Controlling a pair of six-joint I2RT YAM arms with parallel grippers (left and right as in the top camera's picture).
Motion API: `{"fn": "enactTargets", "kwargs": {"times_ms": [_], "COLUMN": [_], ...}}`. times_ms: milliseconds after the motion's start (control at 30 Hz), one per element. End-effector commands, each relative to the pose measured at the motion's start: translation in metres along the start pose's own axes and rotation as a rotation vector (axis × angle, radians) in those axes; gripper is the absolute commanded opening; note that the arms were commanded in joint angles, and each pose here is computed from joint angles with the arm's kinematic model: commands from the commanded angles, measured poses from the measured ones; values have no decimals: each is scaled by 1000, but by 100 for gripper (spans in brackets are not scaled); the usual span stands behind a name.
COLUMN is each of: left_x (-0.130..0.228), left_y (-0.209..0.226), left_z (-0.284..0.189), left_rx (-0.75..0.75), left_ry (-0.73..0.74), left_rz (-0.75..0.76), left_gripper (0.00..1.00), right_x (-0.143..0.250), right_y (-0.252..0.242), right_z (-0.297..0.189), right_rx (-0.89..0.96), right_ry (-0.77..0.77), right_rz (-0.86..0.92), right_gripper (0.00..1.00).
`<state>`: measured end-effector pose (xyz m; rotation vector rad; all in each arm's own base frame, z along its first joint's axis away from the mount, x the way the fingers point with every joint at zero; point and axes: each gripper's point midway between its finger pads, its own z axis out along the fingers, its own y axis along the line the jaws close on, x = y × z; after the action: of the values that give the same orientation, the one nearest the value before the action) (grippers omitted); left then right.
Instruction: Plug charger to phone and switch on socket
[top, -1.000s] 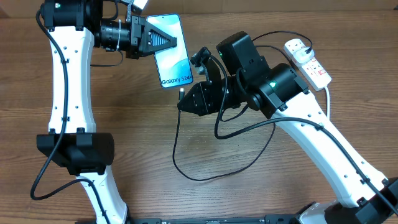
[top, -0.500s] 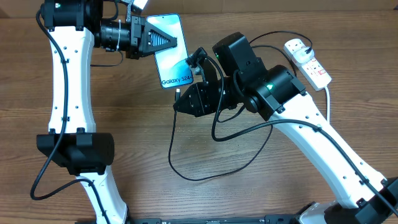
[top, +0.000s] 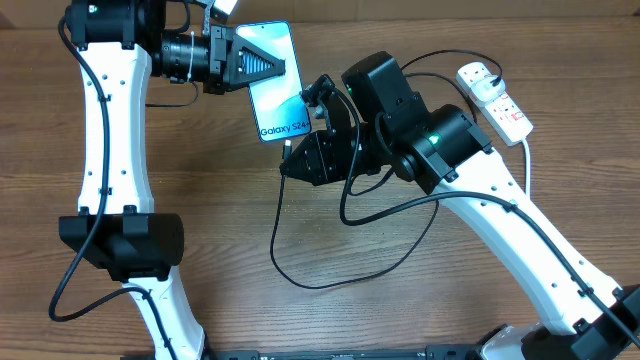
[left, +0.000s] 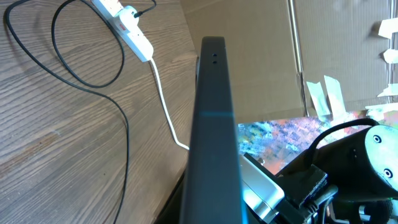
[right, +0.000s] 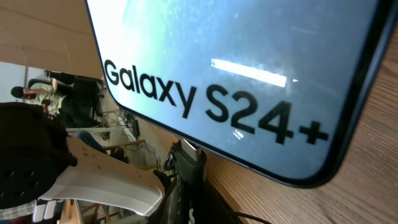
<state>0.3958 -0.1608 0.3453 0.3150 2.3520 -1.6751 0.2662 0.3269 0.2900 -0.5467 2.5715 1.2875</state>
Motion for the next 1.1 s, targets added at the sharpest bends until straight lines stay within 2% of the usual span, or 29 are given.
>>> {"fn": "enactTargets", "kwargs": {"times_ms": [0,367,833,900,1000,1067], "left_x": [2,4,5,6,9,10], "left_y": [-17,-19,-5,3,32,56], "left_z": [3,7,8,7,2,-7], "left_rx": [62,61,-17,-63,-233,-380], "left_ry": [0,11,23,30,54,61], "left_rz": [50,68,91,91,82,28], "left_gripper": [4,4,4,4,4,4], "right_x": [-5,-6,-4,-5,-7,-10], "right_y": [14,14,-3,-7,-20,-38], "right_z": [-11,-12,-19,-22,-25,-27], "right_rx": [-14,-14,20,29,88,185], "right_ry": [-41,-43,-31,-33,-46,-79], "right_rz": [-35,-36,-14,1,27,86], "right_gripper": [4,4,4,4,4,13]}}
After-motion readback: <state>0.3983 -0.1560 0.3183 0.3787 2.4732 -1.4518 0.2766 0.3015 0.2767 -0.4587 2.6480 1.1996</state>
